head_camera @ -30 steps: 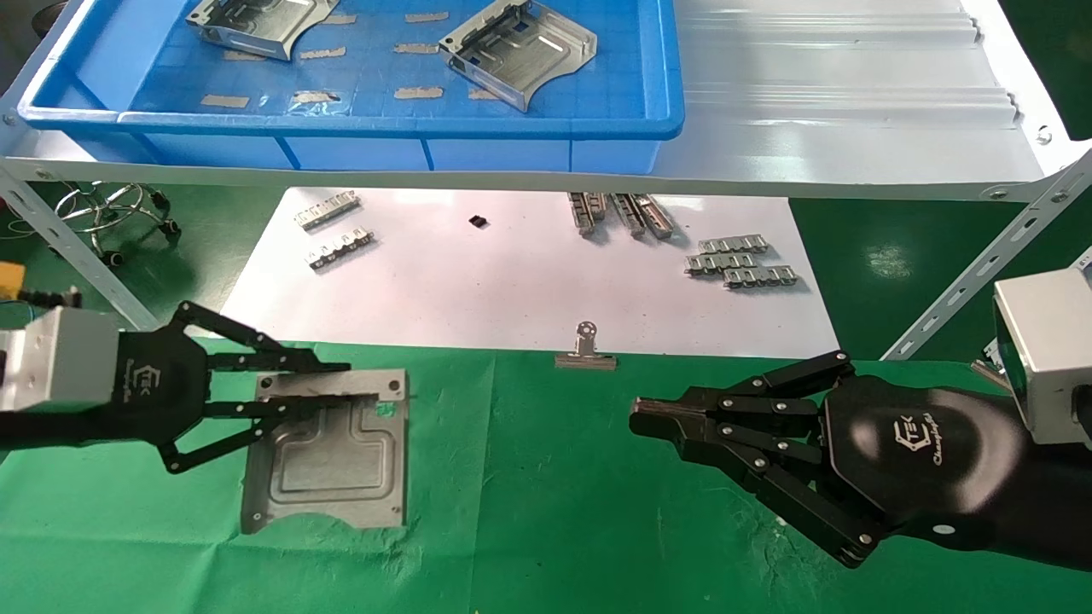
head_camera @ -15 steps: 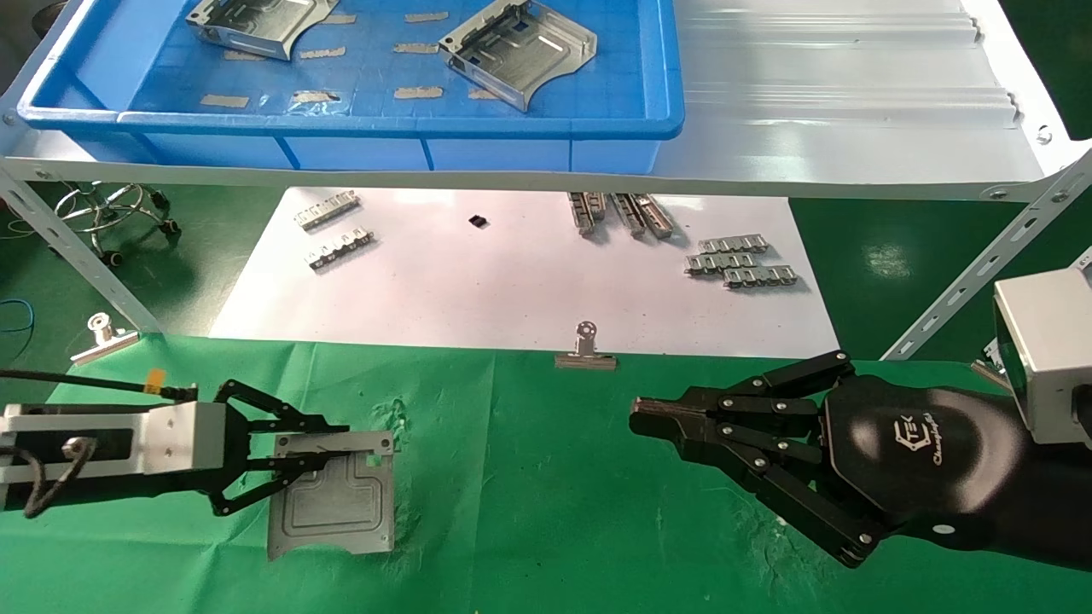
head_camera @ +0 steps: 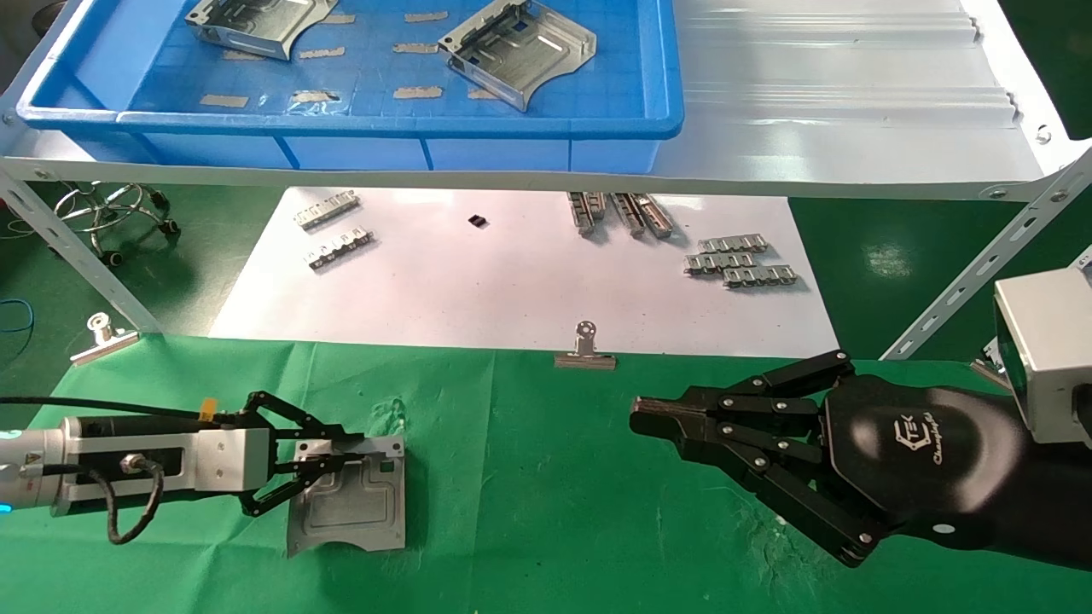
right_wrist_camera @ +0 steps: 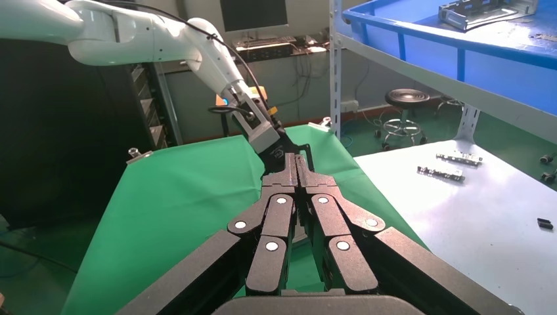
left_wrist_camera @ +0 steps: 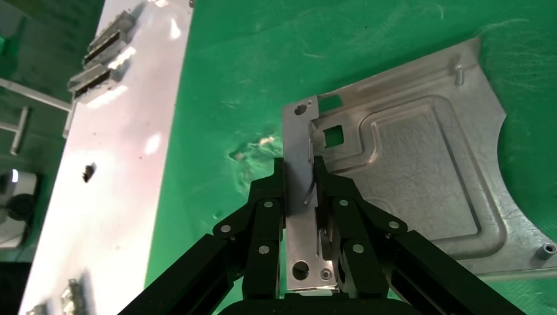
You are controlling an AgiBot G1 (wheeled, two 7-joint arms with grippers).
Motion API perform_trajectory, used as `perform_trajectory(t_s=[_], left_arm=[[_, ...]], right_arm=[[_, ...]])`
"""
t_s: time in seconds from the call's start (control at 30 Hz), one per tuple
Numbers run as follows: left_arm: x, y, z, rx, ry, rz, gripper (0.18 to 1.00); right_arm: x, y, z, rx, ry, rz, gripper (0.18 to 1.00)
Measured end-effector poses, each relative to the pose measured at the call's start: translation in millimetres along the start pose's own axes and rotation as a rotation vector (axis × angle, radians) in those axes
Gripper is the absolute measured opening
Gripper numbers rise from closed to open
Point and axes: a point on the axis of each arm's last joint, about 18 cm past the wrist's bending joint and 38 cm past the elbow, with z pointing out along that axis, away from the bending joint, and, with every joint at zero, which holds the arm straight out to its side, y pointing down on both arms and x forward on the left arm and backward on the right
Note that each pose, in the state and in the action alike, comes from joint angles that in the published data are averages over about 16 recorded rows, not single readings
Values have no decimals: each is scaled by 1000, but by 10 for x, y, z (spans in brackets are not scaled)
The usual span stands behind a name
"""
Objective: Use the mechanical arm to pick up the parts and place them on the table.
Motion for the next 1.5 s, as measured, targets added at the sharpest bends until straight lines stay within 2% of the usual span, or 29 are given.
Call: perform_trajectory(t_s=[0.3,0.5,0.7,0.87,1.17,1.5], left_arm=[[-11,-21,-20,17,-22,19,292],[-4,-115,-114,79,-24,-61,352],[0,-234,-207,149,-22,-165,444],[10,-351,-255,205,-12,-246,556],[-8,-548,-288,277,-16,-304,758],[-13,-793,-361,364,-8,-369,921]], right_arm=[[0,0,0,0,0,0,192],[0,0,0,0,0,0,192],[0,0,0,0,0,0,192],[0,0,0,0,0,0,198],[0,0,0,0,0,0,235],[0,0,0,0,0,0,374]])
